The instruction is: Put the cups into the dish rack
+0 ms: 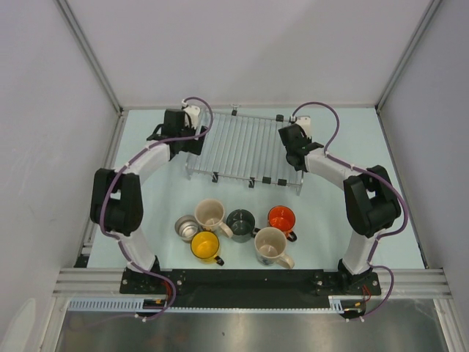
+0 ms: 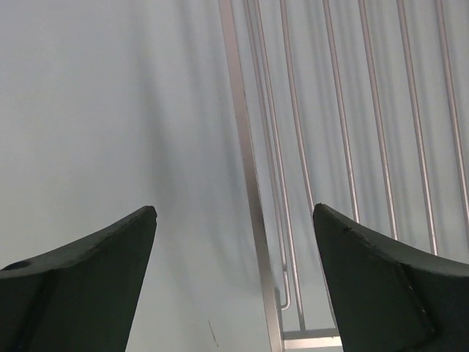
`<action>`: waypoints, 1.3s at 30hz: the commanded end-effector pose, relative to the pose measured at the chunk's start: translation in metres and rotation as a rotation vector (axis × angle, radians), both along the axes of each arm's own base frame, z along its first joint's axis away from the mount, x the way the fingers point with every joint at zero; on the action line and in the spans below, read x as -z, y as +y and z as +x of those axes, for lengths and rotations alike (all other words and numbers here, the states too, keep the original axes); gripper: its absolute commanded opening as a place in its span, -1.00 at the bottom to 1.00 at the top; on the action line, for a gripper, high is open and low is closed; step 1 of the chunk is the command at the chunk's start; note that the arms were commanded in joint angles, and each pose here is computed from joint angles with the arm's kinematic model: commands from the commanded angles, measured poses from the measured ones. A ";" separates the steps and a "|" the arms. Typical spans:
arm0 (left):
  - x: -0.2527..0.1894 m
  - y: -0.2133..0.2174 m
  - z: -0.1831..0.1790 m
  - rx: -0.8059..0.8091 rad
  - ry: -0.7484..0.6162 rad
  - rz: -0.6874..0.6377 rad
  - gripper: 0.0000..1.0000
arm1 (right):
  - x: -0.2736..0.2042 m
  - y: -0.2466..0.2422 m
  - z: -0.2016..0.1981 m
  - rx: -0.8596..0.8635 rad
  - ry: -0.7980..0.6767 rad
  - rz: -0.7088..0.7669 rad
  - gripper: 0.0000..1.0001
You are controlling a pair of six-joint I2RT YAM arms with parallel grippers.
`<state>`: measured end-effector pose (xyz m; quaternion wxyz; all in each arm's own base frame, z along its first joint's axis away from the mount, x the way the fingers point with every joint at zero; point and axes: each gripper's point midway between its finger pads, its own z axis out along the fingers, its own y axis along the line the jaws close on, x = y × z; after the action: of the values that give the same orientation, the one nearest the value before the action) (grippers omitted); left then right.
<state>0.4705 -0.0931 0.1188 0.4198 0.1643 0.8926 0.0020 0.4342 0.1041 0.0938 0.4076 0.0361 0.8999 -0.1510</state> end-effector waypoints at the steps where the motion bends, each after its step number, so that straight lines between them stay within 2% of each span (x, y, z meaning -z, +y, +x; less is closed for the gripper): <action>1: -0.029 0.000 0.029 -0.028 -0.068 -0.058 0.86 | 0.041 -0.011 -0.038 -0.007 0.180 -0.057 -0.92; 2: -0.029 -0.001 0.030 -0.029 -0.068 -0.064 0.82 | 0.042 -0.011 -0.039 -0.005 0.183 -0.059 -0.94; 4: -0.025 -0.008 0.031 -0.006 -0.051 -0.089 0.54 | 0.042 -0.011 -0.039 -0.008 0.183 -0.060 -0.95; 5: -0.023 -0.011 0.029 0.008 -0.039 -0.100 0.29 | 0.042 -0.010 -0.039 -0.008 0.180 -0.060 -0.95; 8: -0.015 -0.015 0.026 0.022 -0.011 -0.110 -0.04 | 0.041 -0.010 -0.039 -0.008 0.179 -0.059 -0.96; 10: -0.012 -0.015 0.024 0.028 -0.001 -0.110 -0.11 | 0.040 -0.009 -0.038 -0.010 0.176 -0.054 -0.96; 12: -0.010 -0.014 0.023 0.025 0.003 -0.108 -0.06 | 0.039 -0.008 -0.038 -0.014 0.177 -0.053 -0.96; 15: -0.006 -0.013 0.023 0.020 0.011 -0.098 0.17 | 0.040 -0.009 -0.038 -0.011 0.178 -0.051 -0.96; 18: -0.004 -0.012 0.023 0.021 0.014 -0.094 0.32 | 0.040 -0.008 -0.039 -0.013 0.176 -0.048 -0.97; 20: -0.002 -0.013 0.023 0.026 0.020 -0.095 0.34 | 0.040 -0.007 -0.039 -0.014 0.175 -0.050 -0.97; 22: 0.002 -0.015 0.023 0.032 0.029 -0.098 0.21 | 0.040 -0.007 -0.039 -0.013 0.175 -0.049 -0.97; 24: 0.008 -0.016 0.023 0.037 0.041 -0.096 -0.07 | 0.040 -0.008 -0.040 -0.014 0.174 -0.050 -0.97; 25: 0.010 -0.017 0.023 0.041 0.046 -0.097 -0.13 | 0.041 -0.008 -0.041 -0.012 0.176 -0.051 -0.97; 26: 0.013 -0.017 0.022 0.045 0.056 -0.095 -0.36 | 0.041 -0.008 -0.041 -0.013 0.177 -0.049 -0.97; 27: 0.015 -0.017 0.022 0.044 0.063 -0.097 -0.46 | 0.040 -0.008 -0.041 -0.012 0.175 -0.051 -0.97; 29: 0.016 -0.017 0.021 0.044 0.069 -0.096 -0.90 | 0.039 -0.008 -0.041 -0.012 0.173 -0.048 -0.98; 30: 0.018 -0.015 0.019 0.039 0.073 -0.091 -0.99 | 0.040 -0.009 -0.041 -0.011 0.175 -0.053 -0.98; 34: 0.013 -0.014 0.006 0.057 0.070 -0.087 -0.99 | 0.038 -0.009 -0.042 -0.009 0.174 -0.050 -1.00; 39: 0.012 -0.007 -0.029 0.079 0.078 -0.070 -0.99 | 0.038 -0.009 -0.046 -0.006 0.175 -0.043 -1.00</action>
<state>0.4794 -0.1031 0.0950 0.4015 0.1295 0.9054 -0.0483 0.4270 0.1088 0.0939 0.4089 0.0364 0.8998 -0.1479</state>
